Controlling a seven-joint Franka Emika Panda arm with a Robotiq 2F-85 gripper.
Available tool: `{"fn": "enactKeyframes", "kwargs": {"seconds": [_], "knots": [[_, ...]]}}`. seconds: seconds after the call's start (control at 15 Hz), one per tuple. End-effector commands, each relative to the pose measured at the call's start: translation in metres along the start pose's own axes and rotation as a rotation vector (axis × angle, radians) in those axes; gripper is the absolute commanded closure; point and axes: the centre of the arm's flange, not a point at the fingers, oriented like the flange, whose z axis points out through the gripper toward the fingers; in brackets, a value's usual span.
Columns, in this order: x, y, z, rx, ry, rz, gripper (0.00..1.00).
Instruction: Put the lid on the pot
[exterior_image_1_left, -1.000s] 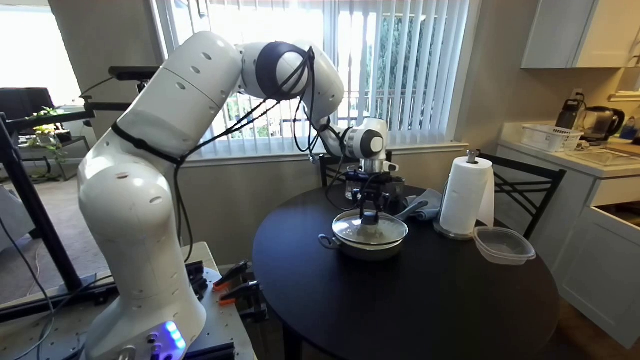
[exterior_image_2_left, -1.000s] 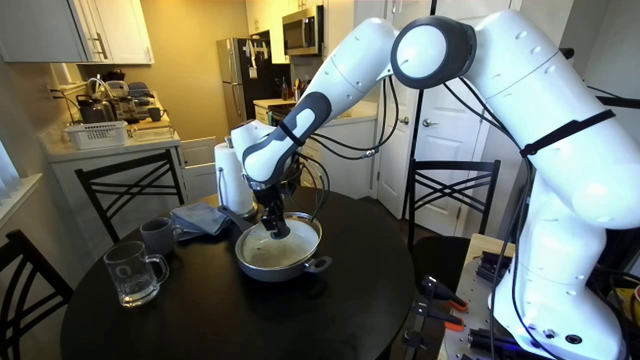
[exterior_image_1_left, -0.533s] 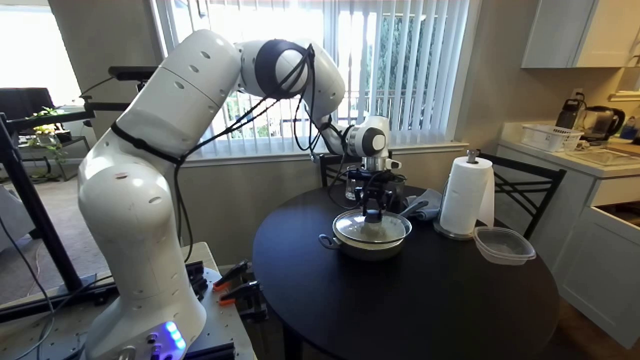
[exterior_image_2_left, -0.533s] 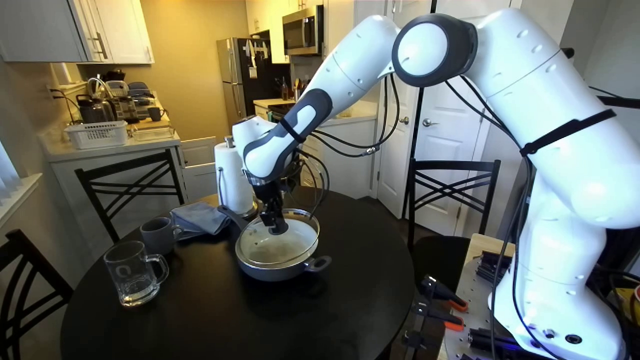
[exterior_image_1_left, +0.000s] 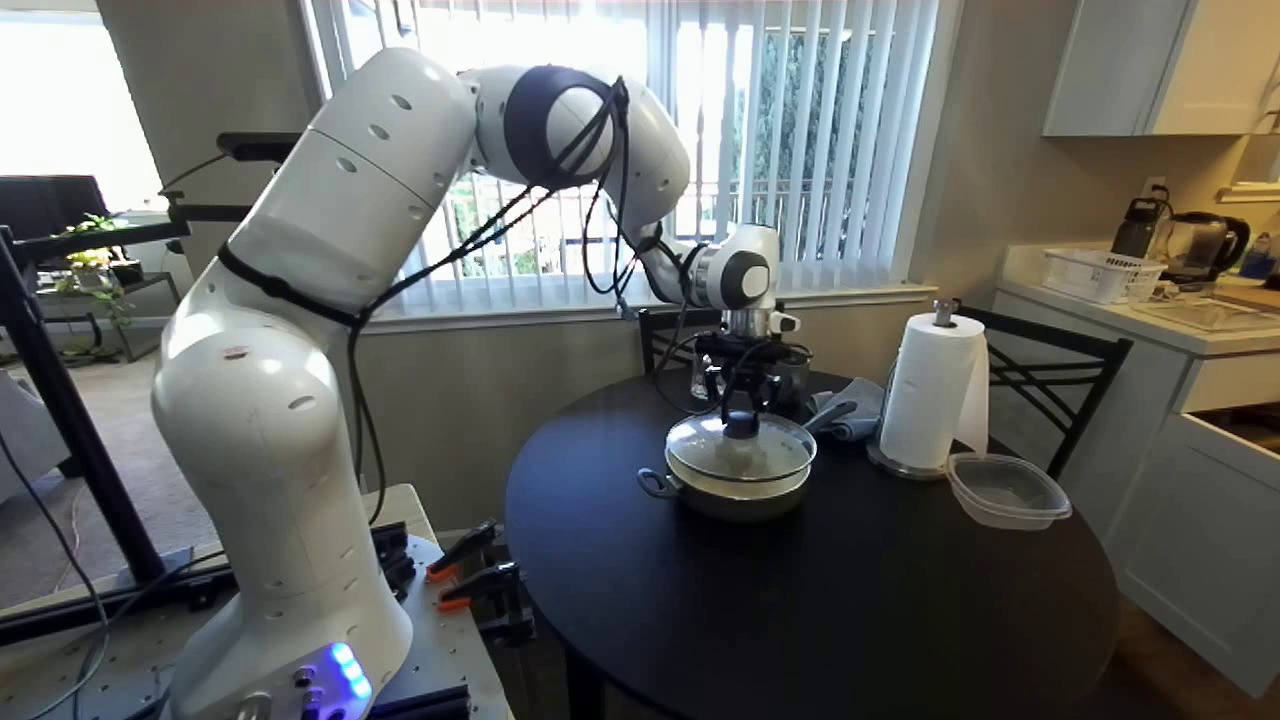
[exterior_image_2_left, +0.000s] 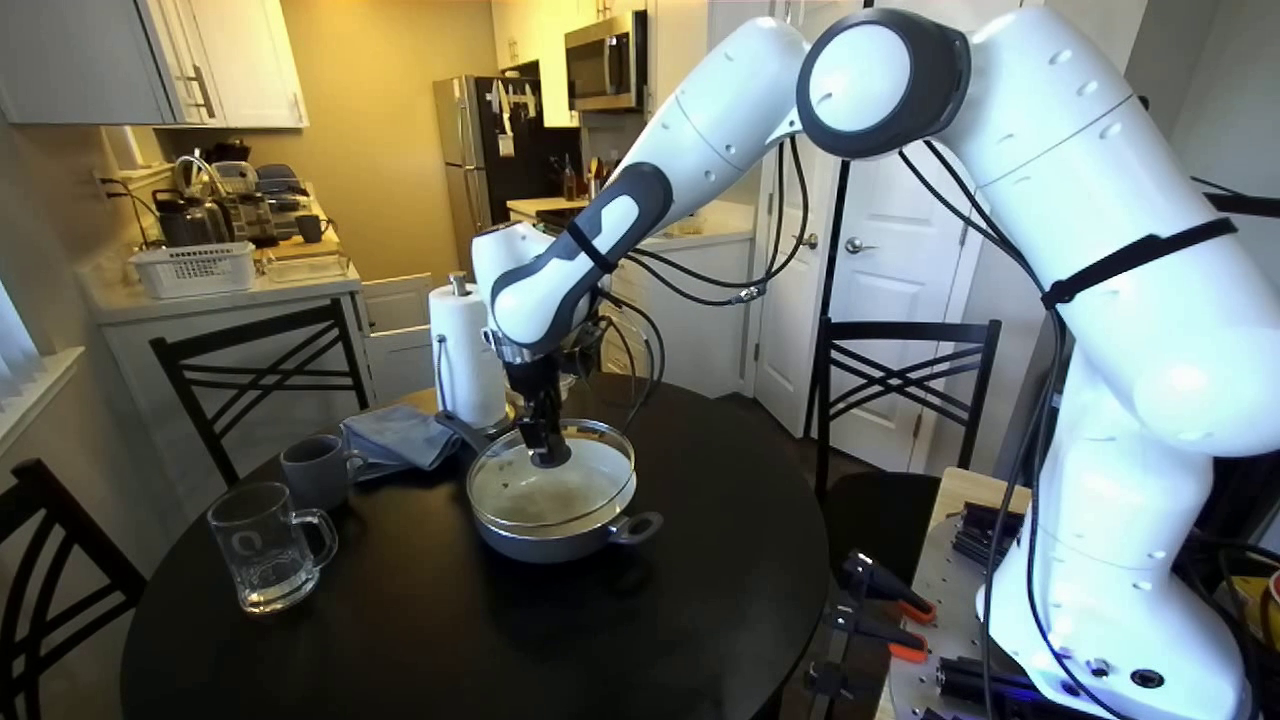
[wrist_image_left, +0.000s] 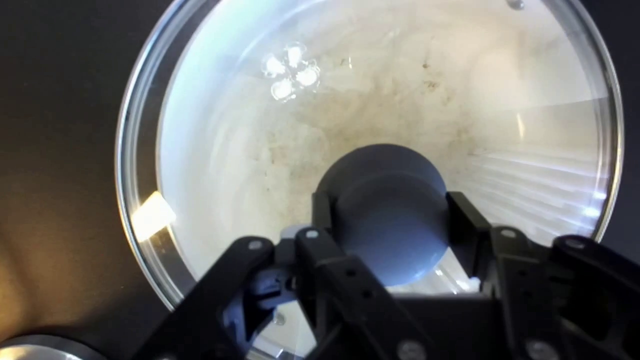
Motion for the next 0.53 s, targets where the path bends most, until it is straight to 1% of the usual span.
{"fn": "enactKeyframes", "kwargs": {"seconds": [0.0,0.47], "knots": [[-0.0211,-0.0054,-0.0093,0.055,-0.004,-0.044,0.67],[-0.0282,-0.0087,-0.0049,0.056,0.019,-0.082,0.67]]}}
